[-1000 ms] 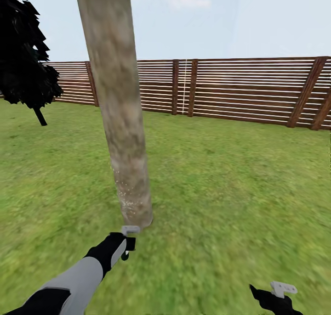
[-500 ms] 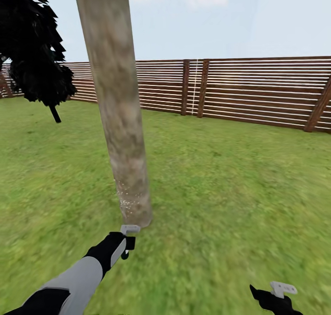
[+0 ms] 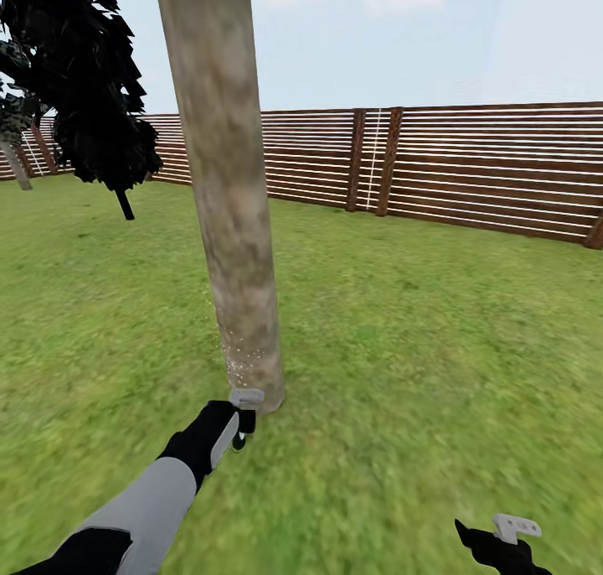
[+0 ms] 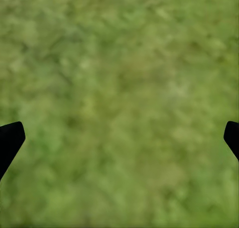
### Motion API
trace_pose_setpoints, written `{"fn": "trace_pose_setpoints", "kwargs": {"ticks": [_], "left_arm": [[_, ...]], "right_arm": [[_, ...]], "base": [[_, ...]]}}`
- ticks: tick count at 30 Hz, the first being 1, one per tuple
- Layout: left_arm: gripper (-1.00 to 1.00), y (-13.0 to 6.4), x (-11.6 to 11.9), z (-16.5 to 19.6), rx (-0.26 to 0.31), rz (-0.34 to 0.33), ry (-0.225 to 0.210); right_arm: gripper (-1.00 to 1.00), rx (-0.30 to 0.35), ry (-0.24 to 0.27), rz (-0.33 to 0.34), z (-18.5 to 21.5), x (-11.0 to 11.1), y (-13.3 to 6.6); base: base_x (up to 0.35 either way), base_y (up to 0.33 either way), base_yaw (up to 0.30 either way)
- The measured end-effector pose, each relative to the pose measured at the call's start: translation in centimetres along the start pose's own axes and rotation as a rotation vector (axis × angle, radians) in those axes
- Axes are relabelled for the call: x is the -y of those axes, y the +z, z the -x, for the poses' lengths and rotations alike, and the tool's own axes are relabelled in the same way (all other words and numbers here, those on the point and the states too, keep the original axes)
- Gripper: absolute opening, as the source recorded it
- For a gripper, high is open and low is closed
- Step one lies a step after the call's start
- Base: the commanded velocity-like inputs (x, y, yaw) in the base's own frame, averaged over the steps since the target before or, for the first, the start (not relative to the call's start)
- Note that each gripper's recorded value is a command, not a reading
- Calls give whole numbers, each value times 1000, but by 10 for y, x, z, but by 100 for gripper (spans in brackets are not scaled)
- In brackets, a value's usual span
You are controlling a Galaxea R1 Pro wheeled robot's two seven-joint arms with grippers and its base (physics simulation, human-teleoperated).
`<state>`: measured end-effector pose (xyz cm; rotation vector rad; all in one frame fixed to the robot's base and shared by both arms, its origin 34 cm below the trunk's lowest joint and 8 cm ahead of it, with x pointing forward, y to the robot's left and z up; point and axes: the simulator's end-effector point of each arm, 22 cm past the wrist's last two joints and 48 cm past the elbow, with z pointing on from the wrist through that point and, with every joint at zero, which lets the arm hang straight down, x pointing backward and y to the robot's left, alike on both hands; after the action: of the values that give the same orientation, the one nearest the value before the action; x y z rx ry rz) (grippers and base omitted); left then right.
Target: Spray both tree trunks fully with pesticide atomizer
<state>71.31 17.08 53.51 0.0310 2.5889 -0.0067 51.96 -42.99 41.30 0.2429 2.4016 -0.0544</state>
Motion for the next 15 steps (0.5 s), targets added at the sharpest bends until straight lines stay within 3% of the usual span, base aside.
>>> {"fn": "trace_pose_setpoints", "kwargs": {"ticks": [4, 5, 7, 9, 11, 13, 14, 15], "left_arm": [[-100, -15, 10, 25, 17, -15, 0], [-100, -20, 5, 27, -6, -9, 4], [-100, -30, -5, 44, 17, -2, -3], [-100, -34, -22, 52, 28, 11, -39], [-100, -35, -36, 46, -5, 19, -66], [-100, -38, -21, 49, -16, -9, -69], [-100, -53, -17, 57, -44, -17, -60], [-100, -61, -9, 67, -28, -28, -50]], "right_arm": [[100, 0, 0, 0, 0, 0, 0], [100, -1, 0, 0, 0, 0, 0], [100, -3, 0, 1, -1, 0, 0], [100, -3, 0, 1, -1, 0, 0], [100, -3, -1, 1, -1, 0, 0], [100, -3, -1, 1, -1, 0, 0], [100, -3, -1, 1, -1, 0, 0], [100, -3, 0, 1, -1, 0, 0]], "base": [[0, 0, 0], [0, 0, 0], [0, 0, 0], [0, 0, 0], [0, 0, 0], [0, 0, 0], [0, 0, 0], [0, 0, 0]]}}
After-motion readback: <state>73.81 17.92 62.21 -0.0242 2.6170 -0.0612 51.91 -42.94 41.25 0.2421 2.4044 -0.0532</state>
